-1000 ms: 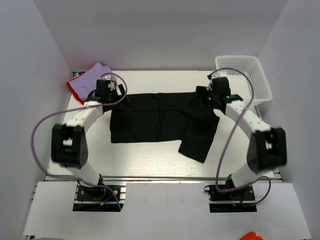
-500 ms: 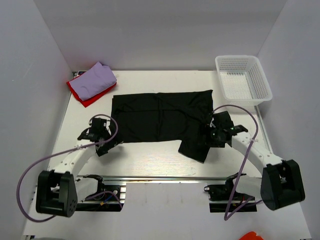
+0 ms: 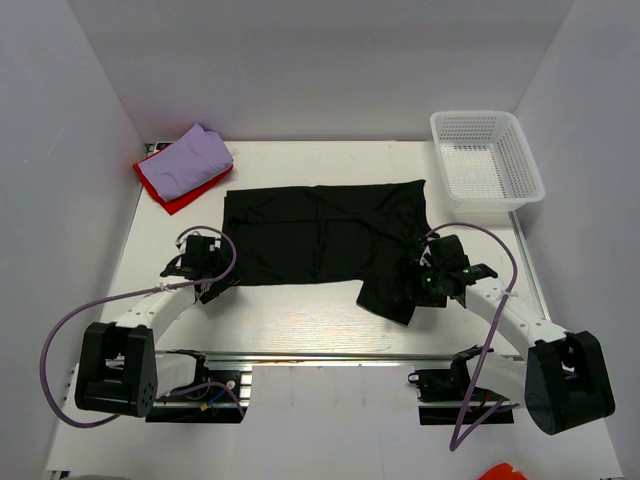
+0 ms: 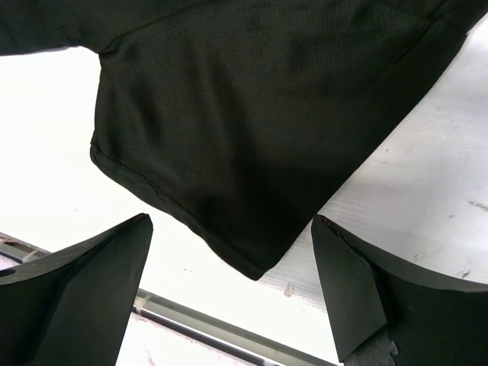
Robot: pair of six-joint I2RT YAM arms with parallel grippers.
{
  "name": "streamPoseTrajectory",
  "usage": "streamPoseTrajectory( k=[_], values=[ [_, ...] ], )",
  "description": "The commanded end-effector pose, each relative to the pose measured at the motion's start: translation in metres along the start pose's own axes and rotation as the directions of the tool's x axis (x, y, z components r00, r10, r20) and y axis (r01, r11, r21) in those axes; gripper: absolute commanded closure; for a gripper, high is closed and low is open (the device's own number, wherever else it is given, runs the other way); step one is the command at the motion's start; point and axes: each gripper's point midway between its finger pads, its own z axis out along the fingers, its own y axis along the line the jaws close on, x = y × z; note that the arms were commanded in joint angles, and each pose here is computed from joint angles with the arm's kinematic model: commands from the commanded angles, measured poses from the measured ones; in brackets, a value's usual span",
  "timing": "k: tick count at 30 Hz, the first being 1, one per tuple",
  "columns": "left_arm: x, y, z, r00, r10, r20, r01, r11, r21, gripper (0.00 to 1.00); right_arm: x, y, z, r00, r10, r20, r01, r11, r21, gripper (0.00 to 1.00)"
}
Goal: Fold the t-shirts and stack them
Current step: Grap the side of the flattened tshirt closest away from the robot with both arms
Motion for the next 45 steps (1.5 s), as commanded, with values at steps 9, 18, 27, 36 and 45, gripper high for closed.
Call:
streamPoseTrajectory(
  k=[9,18,27,36,45],
  values=[
    [0.003,0.015,0.021,1.0,-0.02,0.009,0.02,0.997,-0.076,0.49,0.014,0.002,0.007,0.998,0.038,-0.052,-0.04,0.999,-0.03,0.1],
    [0.006,0.012,0.027,1.0,-0.019,-0.014,0.018,0.997,-0.072,1.0,0.031,0.001,0.01,0.993,0.054,-0.105,-0.058,0.998,-0.033,0.1],
    [0.001,0.008,0.019,1.0,-0.004,0.003,0.004,0.999,-0.044,1.0,0.059,0.004,0.019,0.975,0.08,-0.208,-0.092,0.994,-0.05,0.16],
    [-0.01,0.001,0.005,0.999,0.0,0.04,0.0,1.0,-0.015,1.0,0.053,-0.029,-0.013,0.969,0.174,-0.174,-0.127,0.959,0.254,0.15],
    [-0.011,0.001,0.002,0.999,0.01,0.047,-0.01,1.0,-0.01,1.0,0.072,-0.005,-0.011,0.938,0.23,-0.259,-0.194,0.968,0.157,0.18]
  ],
)
